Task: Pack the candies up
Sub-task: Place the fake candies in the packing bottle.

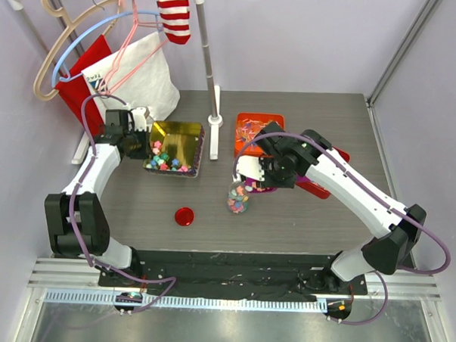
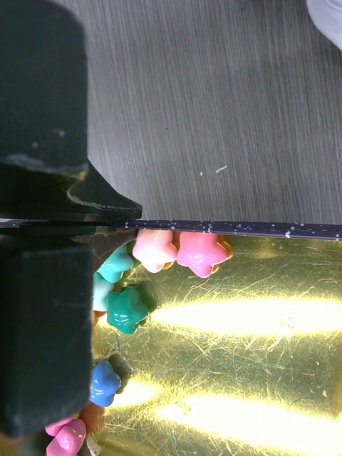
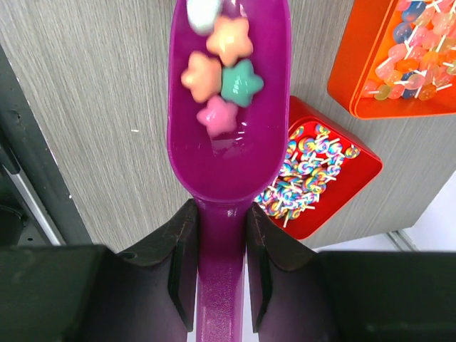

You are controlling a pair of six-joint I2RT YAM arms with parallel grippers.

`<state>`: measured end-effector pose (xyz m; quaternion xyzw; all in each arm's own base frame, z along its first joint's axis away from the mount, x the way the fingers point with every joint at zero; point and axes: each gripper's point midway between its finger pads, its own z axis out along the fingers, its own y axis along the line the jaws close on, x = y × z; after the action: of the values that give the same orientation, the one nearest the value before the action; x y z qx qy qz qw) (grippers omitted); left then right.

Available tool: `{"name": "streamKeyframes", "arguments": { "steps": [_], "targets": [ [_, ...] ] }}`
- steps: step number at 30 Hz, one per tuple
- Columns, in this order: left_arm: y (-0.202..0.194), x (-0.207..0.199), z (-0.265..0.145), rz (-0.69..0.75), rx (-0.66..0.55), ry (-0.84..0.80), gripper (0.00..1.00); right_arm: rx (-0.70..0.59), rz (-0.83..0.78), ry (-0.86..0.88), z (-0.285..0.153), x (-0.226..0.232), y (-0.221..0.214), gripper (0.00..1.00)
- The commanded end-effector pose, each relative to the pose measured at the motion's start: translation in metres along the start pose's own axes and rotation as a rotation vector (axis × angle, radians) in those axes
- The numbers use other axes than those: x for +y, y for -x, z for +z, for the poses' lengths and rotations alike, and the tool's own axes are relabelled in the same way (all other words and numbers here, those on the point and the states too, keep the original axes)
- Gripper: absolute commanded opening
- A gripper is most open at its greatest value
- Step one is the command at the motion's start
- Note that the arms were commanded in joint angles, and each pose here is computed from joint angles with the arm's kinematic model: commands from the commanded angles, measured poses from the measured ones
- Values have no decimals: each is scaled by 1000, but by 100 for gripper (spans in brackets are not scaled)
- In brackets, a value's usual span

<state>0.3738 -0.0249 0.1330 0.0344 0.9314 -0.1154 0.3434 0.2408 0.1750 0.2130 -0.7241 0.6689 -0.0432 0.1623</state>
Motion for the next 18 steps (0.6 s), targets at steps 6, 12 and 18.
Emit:
{"name": "streamKeyframes", "arguments": {
  "steps": [6, 12, 18],
  "targets": [
    [20, -3, -1, 15, -74, -22, 0, 21, -34, -51, -16, -11, 5, 1],
    [20, -3, -3, 12, -77, -24, 0, 37, -51, -59, -17, -11, 6, 1],
    [19, -3, -2, 12, -75, -26, 0, 49, -67, -76, -20, -13, 10, 1]
  ]
}}
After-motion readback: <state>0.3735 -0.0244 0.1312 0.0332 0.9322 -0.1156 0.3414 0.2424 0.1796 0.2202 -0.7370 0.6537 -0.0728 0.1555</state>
